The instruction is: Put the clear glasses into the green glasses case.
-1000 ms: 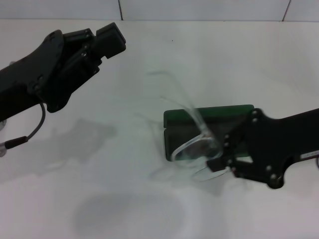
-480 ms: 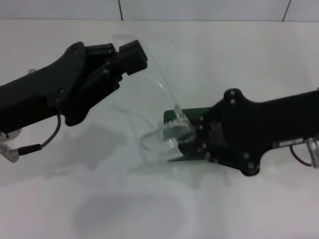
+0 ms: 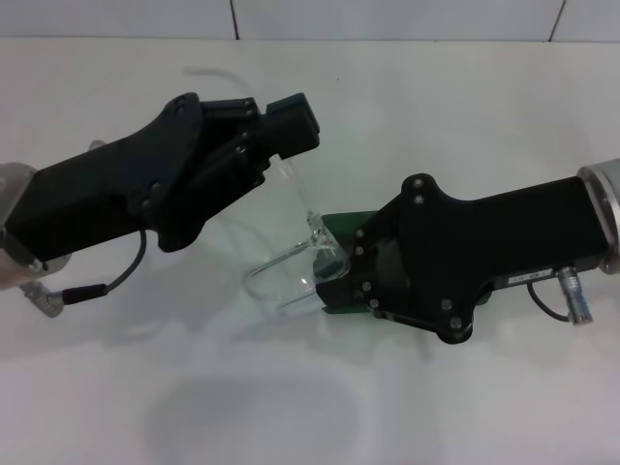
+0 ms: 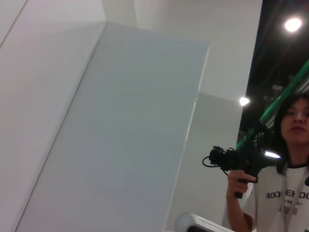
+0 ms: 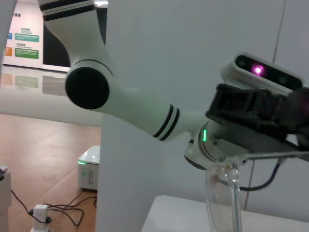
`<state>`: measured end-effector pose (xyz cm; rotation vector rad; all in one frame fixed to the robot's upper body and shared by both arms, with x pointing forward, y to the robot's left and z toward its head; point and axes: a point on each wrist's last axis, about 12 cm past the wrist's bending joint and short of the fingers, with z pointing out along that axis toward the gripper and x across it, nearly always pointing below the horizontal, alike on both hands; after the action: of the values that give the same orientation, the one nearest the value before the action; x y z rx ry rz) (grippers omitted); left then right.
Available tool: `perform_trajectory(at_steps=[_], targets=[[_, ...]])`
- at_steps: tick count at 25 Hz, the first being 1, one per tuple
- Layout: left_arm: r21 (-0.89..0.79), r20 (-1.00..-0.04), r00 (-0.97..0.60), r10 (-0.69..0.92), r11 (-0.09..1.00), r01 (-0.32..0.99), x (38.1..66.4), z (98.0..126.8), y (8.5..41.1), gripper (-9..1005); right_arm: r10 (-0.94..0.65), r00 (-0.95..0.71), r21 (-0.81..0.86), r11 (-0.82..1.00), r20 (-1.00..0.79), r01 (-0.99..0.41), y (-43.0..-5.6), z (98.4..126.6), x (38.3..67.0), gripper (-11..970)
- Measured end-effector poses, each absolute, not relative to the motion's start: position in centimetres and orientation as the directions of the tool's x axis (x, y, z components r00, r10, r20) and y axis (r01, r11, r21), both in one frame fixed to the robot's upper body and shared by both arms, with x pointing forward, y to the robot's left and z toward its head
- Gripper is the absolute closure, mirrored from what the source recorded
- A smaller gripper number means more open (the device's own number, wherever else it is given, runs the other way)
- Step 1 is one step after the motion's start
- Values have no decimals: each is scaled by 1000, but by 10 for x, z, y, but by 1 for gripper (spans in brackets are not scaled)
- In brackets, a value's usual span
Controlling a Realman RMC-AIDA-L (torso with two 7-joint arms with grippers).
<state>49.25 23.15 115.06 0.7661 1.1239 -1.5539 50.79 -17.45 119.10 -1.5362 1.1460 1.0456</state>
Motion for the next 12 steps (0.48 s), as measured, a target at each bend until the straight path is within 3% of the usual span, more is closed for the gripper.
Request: perform_trajectory(at_steps=[12], targets=[[-292, -897, -288, -336, -41, 956, 492, 1145, 230, 941, -129, 251, -235, -129, -959, -963, -175, 1196, 507, 897]])
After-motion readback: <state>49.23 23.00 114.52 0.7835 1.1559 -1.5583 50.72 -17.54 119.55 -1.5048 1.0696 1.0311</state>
